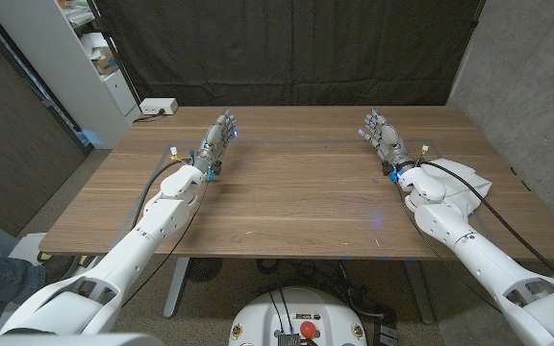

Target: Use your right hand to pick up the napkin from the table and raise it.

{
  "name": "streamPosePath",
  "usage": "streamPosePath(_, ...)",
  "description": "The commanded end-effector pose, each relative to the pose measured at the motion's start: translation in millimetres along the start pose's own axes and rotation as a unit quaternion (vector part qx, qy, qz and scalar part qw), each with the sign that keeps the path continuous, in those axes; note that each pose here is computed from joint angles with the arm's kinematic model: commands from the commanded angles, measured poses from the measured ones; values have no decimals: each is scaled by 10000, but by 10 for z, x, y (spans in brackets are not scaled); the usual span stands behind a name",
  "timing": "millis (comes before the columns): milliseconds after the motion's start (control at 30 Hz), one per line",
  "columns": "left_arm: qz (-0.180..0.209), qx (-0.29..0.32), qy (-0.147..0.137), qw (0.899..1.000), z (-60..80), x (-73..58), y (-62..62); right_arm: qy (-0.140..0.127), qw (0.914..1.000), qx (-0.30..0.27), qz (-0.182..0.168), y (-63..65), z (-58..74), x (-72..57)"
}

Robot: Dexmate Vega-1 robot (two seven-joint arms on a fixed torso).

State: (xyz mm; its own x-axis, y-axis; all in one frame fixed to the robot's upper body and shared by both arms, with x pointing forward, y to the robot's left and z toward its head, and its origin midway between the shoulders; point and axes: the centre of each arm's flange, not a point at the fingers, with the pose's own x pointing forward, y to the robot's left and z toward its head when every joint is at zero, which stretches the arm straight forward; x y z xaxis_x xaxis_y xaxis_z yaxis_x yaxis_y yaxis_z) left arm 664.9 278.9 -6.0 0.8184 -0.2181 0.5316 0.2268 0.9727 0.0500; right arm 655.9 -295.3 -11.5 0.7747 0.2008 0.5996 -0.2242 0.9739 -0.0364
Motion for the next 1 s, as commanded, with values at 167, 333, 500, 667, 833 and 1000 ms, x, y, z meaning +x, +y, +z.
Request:
streamPosePath(167,-80,103,-7,9999,45,-37,-58,-159,9997,-176,44,-78,158,-52)
streamPosePath(333,-55,113,-18,9999,52,-80,-60,-190,9995,-231,68,-97,181,-76)
streamPosePath(500,-63,113,-33,9999,56,-110,-78,-188,9994,-261,85,-102,199,-95)
streamPosePath(667,-62,147,-45,9999,75,-124,-97,-203,9993,-293,97,-111,227,-99)
streamPosePath(833,-68,150,-64,9998,88,-123,-129,-240,9990,-351,120,-136,266,-107)
streamPosePath(1000,-91,146,-52,9998,85,-105,-135,-271,9986,-432,122,-168,298,-115)
